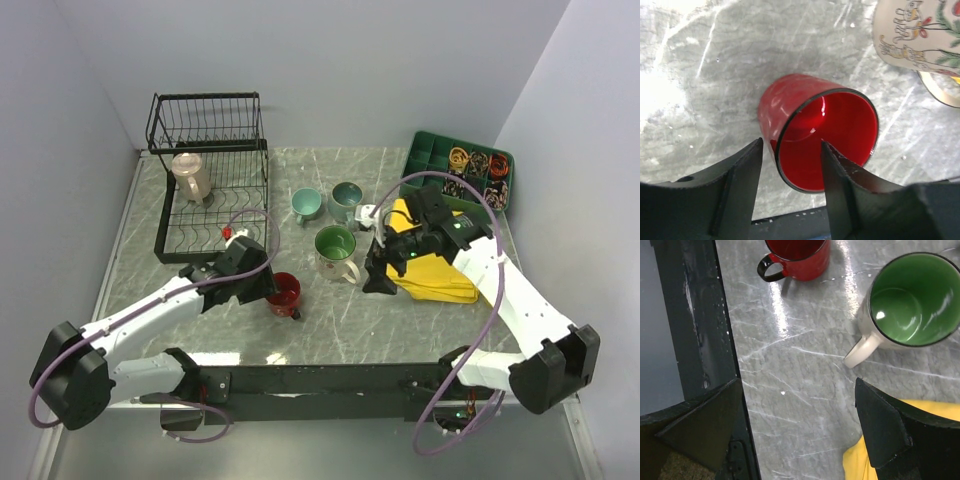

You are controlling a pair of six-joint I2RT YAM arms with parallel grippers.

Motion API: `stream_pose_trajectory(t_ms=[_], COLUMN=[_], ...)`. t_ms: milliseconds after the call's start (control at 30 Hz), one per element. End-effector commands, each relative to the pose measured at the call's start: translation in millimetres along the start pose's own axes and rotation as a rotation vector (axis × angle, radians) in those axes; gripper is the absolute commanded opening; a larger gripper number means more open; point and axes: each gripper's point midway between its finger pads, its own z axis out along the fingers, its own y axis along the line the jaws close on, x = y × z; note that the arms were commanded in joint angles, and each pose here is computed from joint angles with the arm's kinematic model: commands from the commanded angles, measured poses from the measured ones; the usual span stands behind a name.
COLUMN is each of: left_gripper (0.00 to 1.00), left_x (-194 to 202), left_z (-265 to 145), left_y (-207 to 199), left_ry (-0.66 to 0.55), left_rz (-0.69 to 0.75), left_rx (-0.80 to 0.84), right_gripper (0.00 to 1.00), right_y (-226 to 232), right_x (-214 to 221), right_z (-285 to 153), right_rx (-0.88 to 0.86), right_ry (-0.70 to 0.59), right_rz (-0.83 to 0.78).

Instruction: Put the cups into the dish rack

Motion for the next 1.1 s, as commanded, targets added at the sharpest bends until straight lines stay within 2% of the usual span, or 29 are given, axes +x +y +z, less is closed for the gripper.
stream_pose_trajectory(t_ms=[0,133,233,367,567,600,667,700,733,767,800,867,933,1067], left_gripper=[0.53,0.49,0.51,0.65,0.77,0.83,0.9,0.97,0.99,1.0,0.97,0.96,0.96,0.96], left_x=[-12.1,-12.8,-12.1,-7.1,-23.8,-27.0,-37.8,-41.8,-44.2,-53.7,-56.4,-62.1,-62.0,-66.0], left_z=[2.0,3.3,0.1,-14.6,-50.9,-56.6,-74.5,-80.6,-86.3,-100.3,-106.5,-124.5,-132.1,-151.8], left_y=[-2.5,0.2,-8.1,-28.6,-17.5,-15.8,-7.1,-2.4,3.9,8.8,12.0,18.8,23.7,23.5], left_ry=[-0.058,-0.082,-0.074,-0.059,-0.173,-0.194,-0.27,-0.3,-0.323,-0.392,-0.418,-0.483,-0.507,-0.56], left_rz=[0.026,0.024,0.038,0.066,0.06,0.055,0.047,0.036,0.016,-0.006,-0.022,-0.066,-0.09,-0.115], left_rx=[-0.019,-0.012,0.034,0.18,0.179,0.178,0.167,0.156,0.14,0.146,0.149,0.175,0.189,0.254], right_gripper=[1.0,1.0,1.0,1.0,1.0,0.99,0.89,0.86,0.81,0.79,0.78,0.76,0.69,0.66], right_y=[4.0,9.5,20.9,36.6,42.2,40.4,41.0,39.2,38.0,41.9,40.4,39.0,33.3,25.6], right_x=[-19.1,-22.0,-29.1,-41.4,-71.2,-74.3,-80.5,-80.8,-72.1,-80.7,-79.5,-75.6,-68.1,-59.7], right_z=[3.4,13.8,17.4,25.1,57.1,62.7,81.9,88.6,103.3,109.2,114.8,132.0,142.6,156.9], right_rx=[0.001,-0.016,-0.062,-0.18,-0.247,-0.245,-0.289,-0.298,-0.345,-0.357,-0.362,-0.374,-0.373,-0.385], right_ry=[0.018,0.07,0.06,0.002,0.003,0.014,0.055,0.083,0.123,0.116,0.131,0.147,0.196,0.236], right_rz=[-0.04,-0.112,-0.288,-0.656,-0.986,-1.009,-1.083,-1.093,-1.075,-1.109,-1.119,-1.147,-1.19,-1.2])
